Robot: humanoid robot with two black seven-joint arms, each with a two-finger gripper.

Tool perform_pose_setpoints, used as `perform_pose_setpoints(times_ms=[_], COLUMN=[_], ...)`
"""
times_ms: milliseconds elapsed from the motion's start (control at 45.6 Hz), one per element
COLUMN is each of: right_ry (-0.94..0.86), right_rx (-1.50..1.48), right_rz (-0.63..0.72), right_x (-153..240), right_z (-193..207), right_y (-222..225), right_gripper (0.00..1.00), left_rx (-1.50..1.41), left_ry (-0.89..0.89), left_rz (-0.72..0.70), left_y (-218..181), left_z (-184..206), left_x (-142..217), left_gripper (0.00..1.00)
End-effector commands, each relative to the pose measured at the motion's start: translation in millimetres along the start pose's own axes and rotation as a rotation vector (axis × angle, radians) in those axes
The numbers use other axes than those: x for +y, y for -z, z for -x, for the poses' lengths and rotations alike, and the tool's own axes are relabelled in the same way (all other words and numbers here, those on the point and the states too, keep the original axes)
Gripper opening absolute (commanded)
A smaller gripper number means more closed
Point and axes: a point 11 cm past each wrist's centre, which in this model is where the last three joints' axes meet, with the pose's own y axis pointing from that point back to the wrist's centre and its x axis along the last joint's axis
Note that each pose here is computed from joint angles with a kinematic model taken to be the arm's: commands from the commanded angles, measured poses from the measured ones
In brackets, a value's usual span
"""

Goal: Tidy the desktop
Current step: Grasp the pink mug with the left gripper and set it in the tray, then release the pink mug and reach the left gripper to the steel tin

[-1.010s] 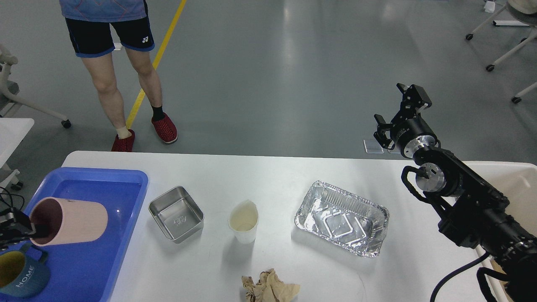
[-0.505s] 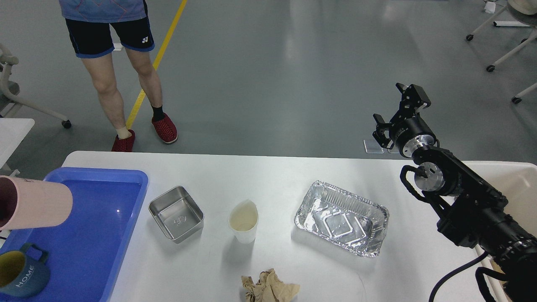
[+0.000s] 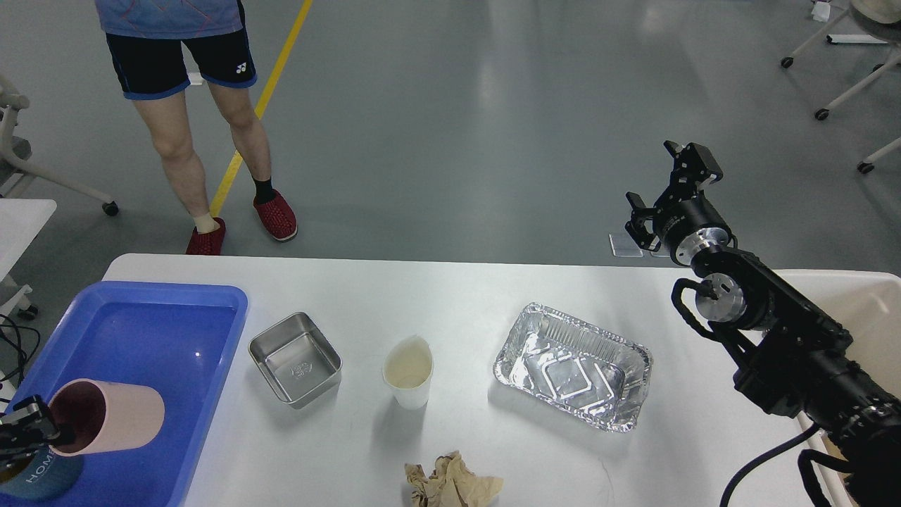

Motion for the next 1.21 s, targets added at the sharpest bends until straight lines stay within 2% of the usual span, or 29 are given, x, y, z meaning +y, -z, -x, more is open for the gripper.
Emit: perform_pose_setpoints(times_ms=[0, 373, 571, 658, 746, 878, 1031, 1185], right_ry=[-0.002, -0.005, -0.006, -0.005, -0.004, -0.004, -0.006, -0.003], right_rx=[-0.001, 0.002, 0.001, 0.000, -0.001, -0.001, -0.001, -0.001], right_rz=[0.002, 0.003, 0.005, 0.006, 0.006, 0.006, 0.006, 0.008], right_x=[1.1, 1.6, 2.2, 2.1, 2.1, 2.1, 2.1, 2.0], right_z=[-1.6, -3.2, -4.0, -3.4, -2.8, -2.8, -3.0, -2.1], right_y=[-1.8, -2.0, -3.2, -3.7, -4.2, -4.2, -4.2, -5.1], right_gripper=[1.00, 1.00, 1.00, 1.00, 1.00, 1.00, 1.00, 1.00], left_rx=[0.017, 0.031, 0.031, 0.037, 0.036, 0.036, 0.035, 0.036], left_ry=[0.011, 0.027, 0.026, 0.026, 0.021, 0.009, 0.009, 0.011], left_rz=[-0.040, -0.083, -0.085, -0.082, -0.083, -0.083, -0.082, -0.072], left_y=[14.9, 30.8, 30.4, 30.0, 30.2, 29.9, 30.4, 27.5], left_z=[7.7, 20.4, 20.2, 20.2, 19.7, 18.5, 18.2, 17.0], left_x=[-15.6, -52.3, -54.7, -54.7, -54.7, -55.2, -53.9, -50.6], left_gripper=[0.03, 0.03, 0.06, 0.13, 0.34, 0.47, 0.57, 0.59])
